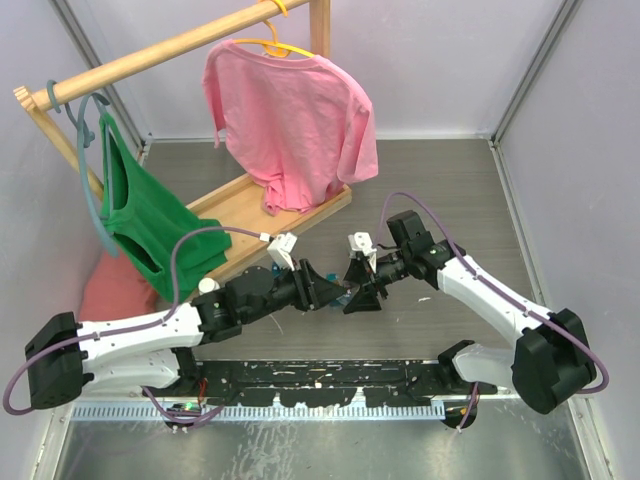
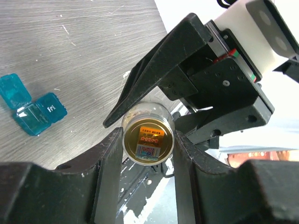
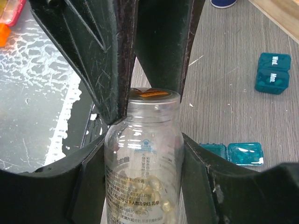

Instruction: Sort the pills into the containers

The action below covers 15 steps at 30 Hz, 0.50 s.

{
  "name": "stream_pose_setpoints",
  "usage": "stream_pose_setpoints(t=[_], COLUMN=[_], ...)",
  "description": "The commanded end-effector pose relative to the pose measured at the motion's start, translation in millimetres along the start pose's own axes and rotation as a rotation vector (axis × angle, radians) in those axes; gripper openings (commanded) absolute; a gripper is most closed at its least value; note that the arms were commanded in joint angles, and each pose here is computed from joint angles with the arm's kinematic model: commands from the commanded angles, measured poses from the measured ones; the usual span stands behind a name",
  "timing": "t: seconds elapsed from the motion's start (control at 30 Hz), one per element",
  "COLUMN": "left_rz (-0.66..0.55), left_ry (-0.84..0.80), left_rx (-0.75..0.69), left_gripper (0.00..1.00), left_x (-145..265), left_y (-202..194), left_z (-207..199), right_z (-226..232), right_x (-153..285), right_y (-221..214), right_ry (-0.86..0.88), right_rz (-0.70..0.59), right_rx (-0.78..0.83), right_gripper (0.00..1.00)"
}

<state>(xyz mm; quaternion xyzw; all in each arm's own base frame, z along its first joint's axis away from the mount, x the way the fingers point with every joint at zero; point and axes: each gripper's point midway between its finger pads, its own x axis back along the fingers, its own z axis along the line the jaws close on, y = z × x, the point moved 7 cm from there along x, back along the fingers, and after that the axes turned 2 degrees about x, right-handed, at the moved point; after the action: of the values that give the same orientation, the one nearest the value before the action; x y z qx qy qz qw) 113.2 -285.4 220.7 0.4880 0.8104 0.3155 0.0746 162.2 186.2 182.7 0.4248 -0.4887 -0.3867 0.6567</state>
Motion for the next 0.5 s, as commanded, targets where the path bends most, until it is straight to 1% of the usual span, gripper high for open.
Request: stream_pose_setpoints(t=[0.0,0.03,0.07,0.1,0.2,0.27,0.33,0.37,0.4,0.47], left_rz=[-0.055,-0.056,-0.058,-0.060,-0.058,-0.050,-0.043,-0.044,-0.043,-0.056], left_ry=[0.037,0.034,0.030,0.024,0.020,0.022,0.022,0.025,0.029,0.019], left_rx=[0.126,0.120,0.115,0.105,0.063,0.025,-0.026,-0.054,-0.086,-0.162], left_gripper=[0.00,0.00,0.03,0.12,0.56,0.75,0.90,0.96,0.99,0.98], left_x=[-3.4,-2.7,-1.7,-0.3,4.3,6.9,10.0,12.4,14.7,19.3], left_y=[13.9,13.9,14.1,14.5,15.2,15.0,13.9,13.9,12.7,10.8], left_z=[-18.1,-18.0,-17.8,-18.1,-17.6,-16.1,-12.6,-10.5,-6.7,1.5], right_z=[-18.3,-18.4,-17.9,-17.9,-16.1,-14.8,-14.5,-14.3,-13.9,-13.4], right_x=[5.7,5.8,5.7,5.8,5.4,5.3,5.6,5.5,5.8,6.2], right_y=[16.8,16.7,17.0,17.5,17.7,18.5,18.8,18.5,18.3,18.7], right_ry=[-0.085,-0.085,-0.082,-0.081,-0.071,-0.061,-0.058,-0.055,-0.054,-0.050], right_rz=[0.000,-0.001,-0.003,-0.004,-0.010,-0.016,-0.018,-0.018,-0.017,-0.017], right_rx=[0.111,0.109,0.108,0.111,0.111,0.115,0.119,0.120,0.121,0.131], right_gripper=[0.01,0.01,0.01,0.01,0.01,0.01,0.01,0.01,0.01,0.01])
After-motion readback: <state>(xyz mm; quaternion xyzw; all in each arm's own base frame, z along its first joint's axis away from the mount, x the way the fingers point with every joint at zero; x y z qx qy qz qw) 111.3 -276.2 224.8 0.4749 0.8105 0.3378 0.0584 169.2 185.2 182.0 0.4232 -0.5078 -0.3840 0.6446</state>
